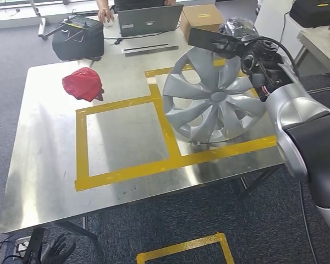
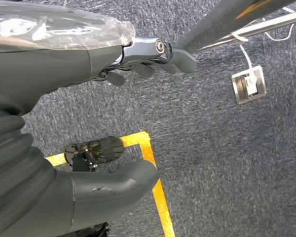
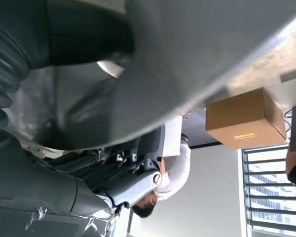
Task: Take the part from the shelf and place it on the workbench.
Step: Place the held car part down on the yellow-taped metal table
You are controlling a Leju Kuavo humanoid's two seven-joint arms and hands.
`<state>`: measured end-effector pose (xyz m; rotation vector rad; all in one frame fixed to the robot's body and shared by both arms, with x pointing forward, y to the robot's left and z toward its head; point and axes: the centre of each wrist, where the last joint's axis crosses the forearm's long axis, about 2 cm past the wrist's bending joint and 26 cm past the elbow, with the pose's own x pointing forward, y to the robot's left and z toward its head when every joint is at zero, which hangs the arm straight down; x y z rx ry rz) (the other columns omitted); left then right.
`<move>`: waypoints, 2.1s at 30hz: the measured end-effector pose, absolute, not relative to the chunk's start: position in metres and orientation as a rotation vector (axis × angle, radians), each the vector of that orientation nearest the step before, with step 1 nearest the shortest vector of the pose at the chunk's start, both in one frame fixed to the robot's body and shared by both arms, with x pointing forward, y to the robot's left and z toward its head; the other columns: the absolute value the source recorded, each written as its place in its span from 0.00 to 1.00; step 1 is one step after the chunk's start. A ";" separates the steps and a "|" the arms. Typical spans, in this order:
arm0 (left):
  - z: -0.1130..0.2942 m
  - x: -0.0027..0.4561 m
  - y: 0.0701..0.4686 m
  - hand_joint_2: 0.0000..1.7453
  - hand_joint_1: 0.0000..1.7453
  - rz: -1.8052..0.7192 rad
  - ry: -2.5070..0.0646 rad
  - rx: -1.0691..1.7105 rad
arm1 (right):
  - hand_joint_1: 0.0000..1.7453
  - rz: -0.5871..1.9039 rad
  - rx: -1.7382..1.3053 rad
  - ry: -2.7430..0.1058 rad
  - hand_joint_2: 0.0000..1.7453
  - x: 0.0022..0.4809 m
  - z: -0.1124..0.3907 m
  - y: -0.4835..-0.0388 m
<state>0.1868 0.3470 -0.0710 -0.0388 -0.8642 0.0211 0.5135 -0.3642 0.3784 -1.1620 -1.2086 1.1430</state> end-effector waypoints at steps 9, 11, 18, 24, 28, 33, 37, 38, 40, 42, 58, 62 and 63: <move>-0.071 0.187 0.347 0.00 0.00 0.032 -0.877 -0.033 | 0.00 1.158 -1.157 -1.199 0.00 0.513 0.372 -0.361; -0.071 0.187 0.347 0.50 0.00 0.033 -0.876 -0.031 | 0.00 1.163 -1.161 -1.196 0.00 0.513 0.371 -0.360; -0.071 0.187 0.347 1.00 0.00 0.034 -0.874 -0.031 | 0.00 1.164 -1.165 -1.197 0.00 0.513 0.372 -0.360; -0.071 0.187 0.347 1.00 0.00 0.034 -0.874 -0.032 | 0.00 1.162 -1.168 -1.199 0.00 0.513 0.372 -0.360; -0.071 0.187 0.348 1.00 0.00 0.034 -0.874 -0.032 | 0.00 1.162 -1.169 -1.199 0.00 0.513 0.372 -0.360; -0.071 0.187 0.348 0.00 0.00 0.039 -0.874 -0.025 | 0.00 1.151 -1.153 -1.219 0.00 0.513 0.372 -0.360; -0.071 0.186 0.349 0.00 0.00 0.048 -0.874 -0.018 | 0.00 1.112 -1.088 -1.294 0.00 0.513 0.374 -0.361; -0.071 0.186 0.349 0.00 0.00 0.049 -0.873 -0.016 | 0.00 1.100 -1.068 -1.315 0.00 0.513 0.375 -0.362; -0.071 0.185 0.350 0.00 0.00 0.051 -0.873 -0.013 | 0.00 1.073 -1.022 -1.361 0.00 0.514 0.377 -0.362; -0.072 0.185 0.351 0.00 0.00 0.056 -0.873 -0.010 | 0.00 1.040 -0.943 -1.421 0.00 0.514 0.379 -0.364; -0.076 0.172 0.357 0.00 0.00 0.088 -0.885 0.006 | 0.00 0.630 -0.136 -1.822 0.00 0.505 0.361 -0.366; -0.076 0.170 0.359 0.00 0.00 0.093 -0.887 0.007 | 0.00 0.412 0.075 -1.848 0.00 0.487 0.333 -0.374; -0.076 0.169 0.360 0.00 0.00 0.094 -0.887 0.008 | 0.00 0.385 0.098 -1.846 0.00 0.481 0.326 -0.376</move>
